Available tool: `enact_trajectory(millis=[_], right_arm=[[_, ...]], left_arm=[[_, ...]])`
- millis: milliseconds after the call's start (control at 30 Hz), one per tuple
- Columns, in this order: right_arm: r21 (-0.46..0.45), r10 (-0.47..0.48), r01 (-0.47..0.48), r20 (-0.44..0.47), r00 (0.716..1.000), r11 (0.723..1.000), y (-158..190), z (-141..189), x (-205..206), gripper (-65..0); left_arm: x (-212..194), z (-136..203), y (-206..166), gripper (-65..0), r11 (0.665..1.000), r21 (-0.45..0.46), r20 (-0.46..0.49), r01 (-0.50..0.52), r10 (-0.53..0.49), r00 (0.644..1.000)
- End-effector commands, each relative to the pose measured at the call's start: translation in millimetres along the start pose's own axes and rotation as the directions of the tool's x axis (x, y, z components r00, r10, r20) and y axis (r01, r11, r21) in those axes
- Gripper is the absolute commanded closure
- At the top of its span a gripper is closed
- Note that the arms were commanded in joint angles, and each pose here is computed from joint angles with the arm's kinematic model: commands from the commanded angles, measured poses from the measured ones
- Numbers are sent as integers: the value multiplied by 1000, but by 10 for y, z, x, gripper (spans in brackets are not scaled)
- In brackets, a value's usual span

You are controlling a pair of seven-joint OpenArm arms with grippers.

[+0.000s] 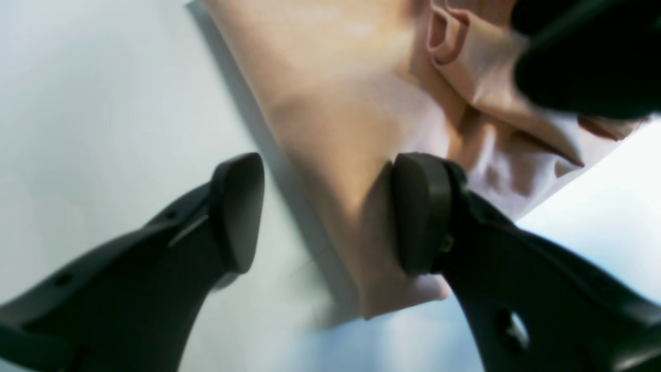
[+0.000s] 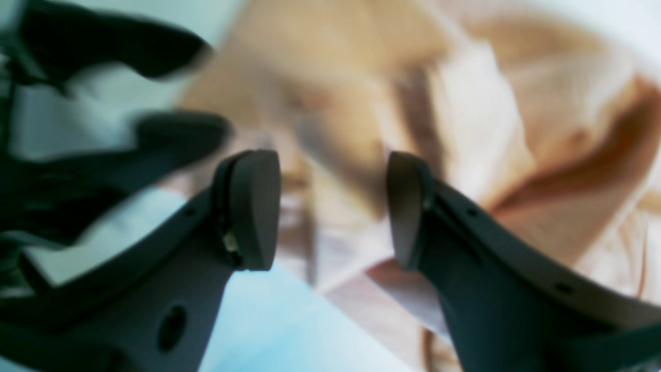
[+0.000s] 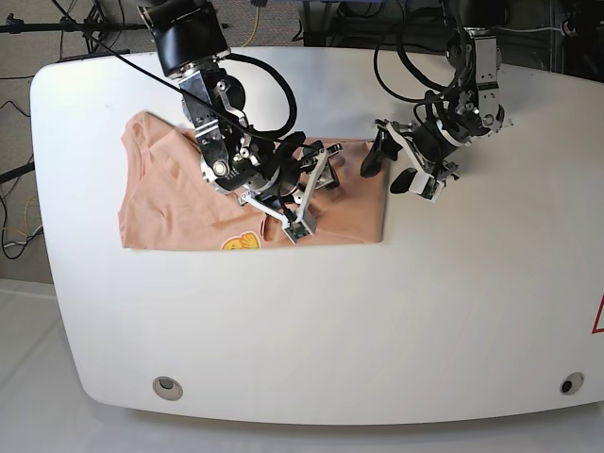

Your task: Fold the T-shirt properly

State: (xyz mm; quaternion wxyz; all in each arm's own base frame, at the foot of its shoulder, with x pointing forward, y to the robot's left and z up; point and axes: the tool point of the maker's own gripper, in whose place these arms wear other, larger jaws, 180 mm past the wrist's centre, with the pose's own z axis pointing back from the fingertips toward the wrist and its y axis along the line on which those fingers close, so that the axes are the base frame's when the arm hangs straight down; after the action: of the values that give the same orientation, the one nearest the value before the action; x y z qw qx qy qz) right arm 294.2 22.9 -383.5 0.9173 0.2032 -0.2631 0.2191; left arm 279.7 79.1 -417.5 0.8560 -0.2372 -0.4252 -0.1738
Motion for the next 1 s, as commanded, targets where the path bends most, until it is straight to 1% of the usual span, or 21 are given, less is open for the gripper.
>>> enact_trajectory(millis=[0, 233, 700, 967], right_arm=[[5, 13, -14, 84, 996, 1000, 1, 46, 236, -315], [2, 11, -12, 106, 994, 1000, -20, 37, 269, -317], [-5, -32, 33, 72, 997, 999, -133, -167, 90, -316], [-8, -38, 38, 73, 997, 999, -145, -176, 90, -310]], left_arm=[[35, 13, 18, -375, 1000, 4, 7, 8, -8, 1000], [28, 15, 16, -375, 1000, 4, 5, 7, -7, 1000], [28, 15, 16, -375, 1000, 4, 5, 7, -7, 1000], [27, 17, 21, -375, 1000, 5, 4, 8, -8, 1000]])
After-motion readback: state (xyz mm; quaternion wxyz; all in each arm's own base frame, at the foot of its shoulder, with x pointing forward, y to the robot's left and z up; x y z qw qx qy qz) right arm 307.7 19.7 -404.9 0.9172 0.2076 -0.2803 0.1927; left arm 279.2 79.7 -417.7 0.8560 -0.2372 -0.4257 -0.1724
